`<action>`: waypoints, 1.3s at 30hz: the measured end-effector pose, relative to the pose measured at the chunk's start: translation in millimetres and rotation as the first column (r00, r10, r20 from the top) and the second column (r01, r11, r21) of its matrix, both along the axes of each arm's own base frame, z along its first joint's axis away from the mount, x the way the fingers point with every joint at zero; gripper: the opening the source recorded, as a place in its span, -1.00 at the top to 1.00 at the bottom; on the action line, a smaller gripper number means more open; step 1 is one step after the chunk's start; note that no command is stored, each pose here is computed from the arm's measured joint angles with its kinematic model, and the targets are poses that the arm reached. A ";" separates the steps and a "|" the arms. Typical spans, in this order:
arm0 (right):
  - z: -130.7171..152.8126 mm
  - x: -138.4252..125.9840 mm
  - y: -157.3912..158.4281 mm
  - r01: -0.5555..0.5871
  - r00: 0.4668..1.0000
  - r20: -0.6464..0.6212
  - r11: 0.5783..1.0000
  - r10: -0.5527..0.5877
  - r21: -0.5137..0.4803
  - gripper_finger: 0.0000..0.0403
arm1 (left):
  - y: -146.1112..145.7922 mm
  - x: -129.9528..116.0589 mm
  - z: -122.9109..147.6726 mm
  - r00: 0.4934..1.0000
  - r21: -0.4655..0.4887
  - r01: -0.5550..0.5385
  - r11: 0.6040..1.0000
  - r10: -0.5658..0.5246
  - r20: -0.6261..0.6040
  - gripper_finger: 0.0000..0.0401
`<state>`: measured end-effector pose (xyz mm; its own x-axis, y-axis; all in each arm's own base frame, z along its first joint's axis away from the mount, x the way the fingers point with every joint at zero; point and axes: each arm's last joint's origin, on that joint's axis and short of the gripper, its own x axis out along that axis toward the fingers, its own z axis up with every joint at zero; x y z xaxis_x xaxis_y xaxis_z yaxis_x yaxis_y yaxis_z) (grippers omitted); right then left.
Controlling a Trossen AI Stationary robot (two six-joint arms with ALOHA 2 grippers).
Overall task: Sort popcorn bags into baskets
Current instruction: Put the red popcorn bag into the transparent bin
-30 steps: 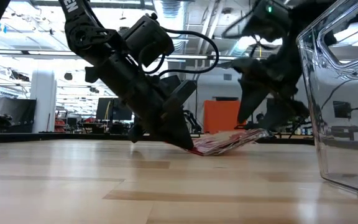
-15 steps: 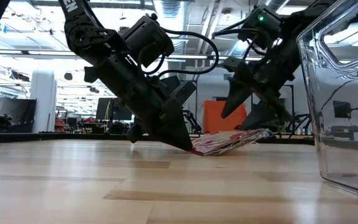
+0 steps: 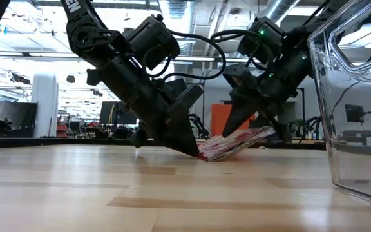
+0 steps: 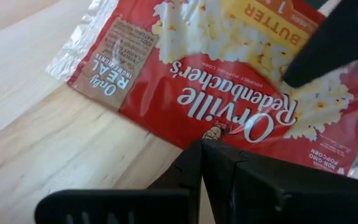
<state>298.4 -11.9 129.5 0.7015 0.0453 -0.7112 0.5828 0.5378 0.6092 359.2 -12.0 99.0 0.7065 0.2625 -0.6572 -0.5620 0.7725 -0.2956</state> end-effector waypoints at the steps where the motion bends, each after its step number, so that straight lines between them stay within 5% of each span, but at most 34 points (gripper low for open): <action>1: -0.1 -0.1 0.1 -0.001 1.000 -0.002 1.000 0.001 0.002 0.06 | 0.0 0.2 0.2 1.000 0.000 -0.001 1.000 0.001 0.003 1.00; 7: 1.4 0.4 0.2 -0.008 1.000 0.005 1.000 0.008 0.011 0.86 | -0.2 0.7 3.7 1.000 -0.019 0.017 1.000 -0.017 0.018 1.00; 13: 14.9 -0.3 0.3 -0.072 0.997 0.041 0.997 0.071 0.038 0.83 | -4.7 -8.0 34.7 0.996 -0.186 0.089 0.978 -0.082 0.048 1.00; 20: 91.2 -17.8 3.9 -0.247 0.958 0.133 0.967 0.253 -0.060 0.92 | -9.4 -46.2 123.8 0.975 -0.242 0.181 0.953 -0.142 0.169 1.00; 28: 164.7 -80.7 50.7 -0.593 0.786 0.112 0.792 0.609 -0.147 0.87 | -19.7 -111.1 209.5 0.907 -0.144 0.207 0.968 -0.135 0.399 1.00; 34: 174.6 -106.6 104.3 -0.752 0.640 0.137 0.653 0.756 -0.093 0.90 | -21.0 -143.0 227.9 0.902 -0.085 0.092 0.992 -0.047 0.428 1.00; 39: 163.1 -110.2 143.0 -0.808 0.584 0.104 0.588 0.805 -0.011 0.82 | -22.4 -150.9 227.5 0.918 -0.063 0.060 0.996 -0.030 0.396 1.00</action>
